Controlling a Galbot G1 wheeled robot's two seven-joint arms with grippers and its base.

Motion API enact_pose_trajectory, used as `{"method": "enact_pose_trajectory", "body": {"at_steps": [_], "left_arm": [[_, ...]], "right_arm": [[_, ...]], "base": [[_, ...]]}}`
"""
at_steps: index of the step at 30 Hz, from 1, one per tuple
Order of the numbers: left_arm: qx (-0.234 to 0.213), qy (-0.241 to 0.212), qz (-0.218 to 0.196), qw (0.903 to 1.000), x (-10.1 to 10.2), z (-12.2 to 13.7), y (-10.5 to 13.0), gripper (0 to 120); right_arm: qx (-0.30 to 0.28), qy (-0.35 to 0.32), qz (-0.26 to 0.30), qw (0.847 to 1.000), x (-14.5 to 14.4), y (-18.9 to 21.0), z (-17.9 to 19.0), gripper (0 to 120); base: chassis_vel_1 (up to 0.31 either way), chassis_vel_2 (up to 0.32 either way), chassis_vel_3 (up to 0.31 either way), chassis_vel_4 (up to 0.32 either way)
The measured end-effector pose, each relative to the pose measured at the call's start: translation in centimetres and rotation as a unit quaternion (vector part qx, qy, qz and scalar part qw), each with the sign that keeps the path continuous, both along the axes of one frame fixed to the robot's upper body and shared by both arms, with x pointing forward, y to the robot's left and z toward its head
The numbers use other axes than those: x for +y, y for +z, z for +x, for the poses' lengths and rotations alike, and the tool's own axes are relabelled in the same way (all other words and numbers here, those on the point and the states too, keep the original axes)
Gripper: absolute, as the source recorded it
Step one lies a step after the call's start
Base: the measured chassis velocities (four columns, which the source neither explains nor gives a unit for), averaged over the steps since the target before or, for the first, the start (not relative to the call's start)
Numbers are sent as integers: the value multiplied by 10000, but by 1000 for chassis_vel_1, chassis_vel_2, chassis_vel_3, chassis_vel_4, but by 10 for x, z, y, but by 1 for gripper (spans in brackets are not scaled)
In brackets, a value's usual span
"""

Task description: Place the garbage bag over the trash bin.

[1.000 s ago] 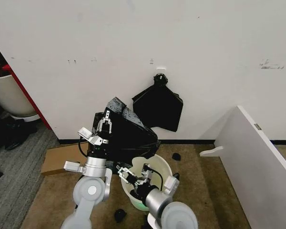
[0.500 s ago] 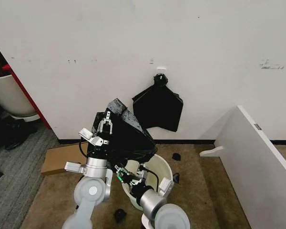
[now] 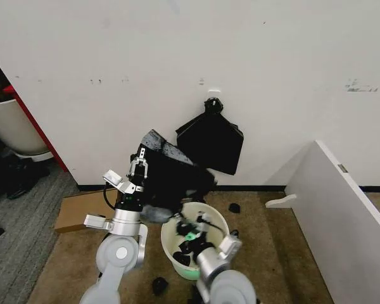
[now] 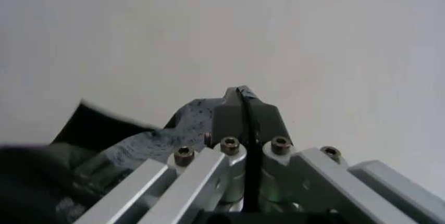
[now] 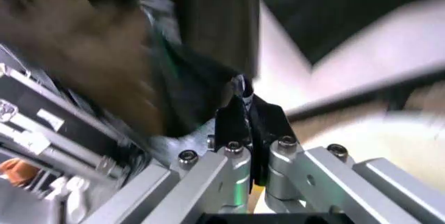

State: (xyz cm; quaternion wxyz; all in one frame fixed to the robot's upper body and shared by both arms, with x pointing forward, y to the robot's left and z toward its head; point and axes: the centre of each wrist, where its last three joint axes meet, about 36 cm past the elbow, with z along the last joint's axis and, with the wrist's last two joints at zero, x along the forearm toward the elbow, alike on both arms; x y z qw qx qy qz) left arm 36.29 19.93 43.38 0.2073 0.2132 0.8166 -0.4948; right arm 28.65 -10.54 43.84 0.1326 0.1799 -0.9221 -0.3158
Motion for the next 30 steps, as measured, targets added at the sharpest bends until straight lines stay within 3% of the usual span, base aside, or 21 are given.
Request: {"method": "enact_pose_trajectory", "body": {"at_steps": [6,8,11,14,22,26,30], "left_arm": [[293,156,308,9990,2,-17,-17,0],[332,173,370,9986,2,-19,-19,0],[466,255,786,9955,3,-33,-23,0],[661,228,1059,9919,3,-57,-20,0],[1272,39,1309,9832,-1,-109,14,0],[1430,-40,1260,9817,-2,-112,21,0],[1978,-121,1237,9723,-2,-105,8,0]], "right_arm": [[-881,-212,-519,9945,-42,73,-17,0],[-908,-218,-569,9940,-44,78,-18,0],[-1174,-218,-860,9891,-54,103,-25,0],[-1348,-252,-1323,9817,-63,110,-22,0],[-576,-409,-1948,9783,-76,123,-7,0],[-448,-452,-2030,9771,-79,125,-4,0],[-256,-448,-2356,9705,-79,125,-4,0]], "base": [[0,0,0,0],[0,0,0,0],[0,0,0,0],[0,0,0,0],[0,0,0,0],[0,0,0,0],[0,0,0,0]]}}
